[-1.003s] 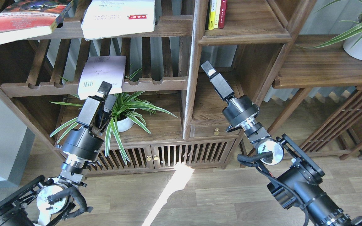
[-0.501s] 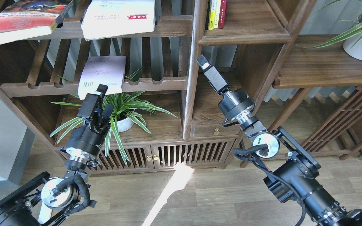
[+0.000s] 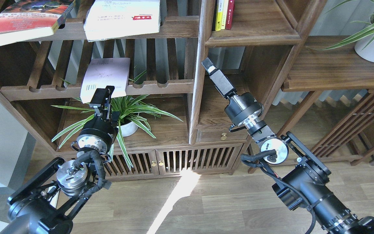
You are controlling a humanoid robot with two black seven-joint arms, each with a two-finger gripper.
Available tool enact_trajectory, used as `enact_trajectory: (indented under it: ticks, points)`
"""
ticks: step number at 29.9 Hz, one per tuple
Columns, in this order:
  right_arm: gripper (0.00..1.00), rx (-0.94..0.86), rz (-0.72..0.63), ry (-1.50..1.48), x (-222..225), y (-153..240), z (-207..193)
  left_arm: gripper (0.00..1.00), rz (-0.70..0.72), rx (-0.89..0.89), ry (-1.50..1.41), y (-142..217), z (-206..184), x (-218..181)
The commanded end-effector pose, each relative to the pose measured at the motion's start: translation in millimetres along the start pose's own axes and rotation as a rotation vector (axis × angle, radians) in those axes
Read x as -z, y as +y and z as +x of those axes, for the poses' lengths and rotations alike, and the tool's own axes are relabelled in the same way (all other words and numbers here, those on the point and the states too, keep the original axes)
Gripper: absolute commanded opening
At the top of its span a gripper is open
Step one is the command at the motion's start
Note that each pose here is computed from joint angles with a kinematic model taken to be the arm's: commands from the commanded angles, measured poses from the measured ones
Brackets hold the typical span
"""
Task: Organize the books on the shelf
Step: 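Move the left gripper toward the white book on the middle shelf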
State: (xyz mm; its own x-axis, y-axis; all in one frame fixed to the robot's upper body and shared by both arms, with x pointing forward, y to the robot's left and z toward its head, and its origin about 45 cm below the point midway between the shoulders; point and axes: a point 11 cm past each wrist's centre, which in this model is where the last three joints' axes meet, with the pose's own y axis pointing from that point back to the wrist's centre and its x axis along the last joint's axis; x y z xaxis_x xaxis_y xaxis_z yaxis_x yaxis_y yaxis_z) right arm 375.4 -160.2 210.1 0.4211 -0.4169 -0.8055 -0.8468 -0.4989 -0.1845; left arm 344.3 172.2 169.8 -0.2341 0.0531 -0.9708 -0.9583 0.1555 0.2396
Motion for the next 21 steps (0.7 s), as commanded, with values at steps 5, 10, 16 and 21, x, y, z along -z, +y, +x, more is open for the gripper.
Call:
enact_trajectory:
  ticks: [5, 10, 16, 21]
  points:
    - [1.0, 0.003, -0.001, -0.001, -1, -2, -1, 0.98, -0.034, -0.03, -0.015, -14, 11, -9]
    - [1.0, 0.001, -0.002, -0.007, -3, -1, -1, 0.98, -0.084, -0.031, -0.004, -18, 12, -27]
    - [1.0, 0.0, -0.004, -0.01, -5, -1, -1, 0.98, -0.09, 0.009, 0.004, -25, 23, -45]
    - [1.0, -0.003, -0.004, -0.012, -6, 0, 0, 0.98, -0.111, -0.017, -0.006, -26, 38, -54]
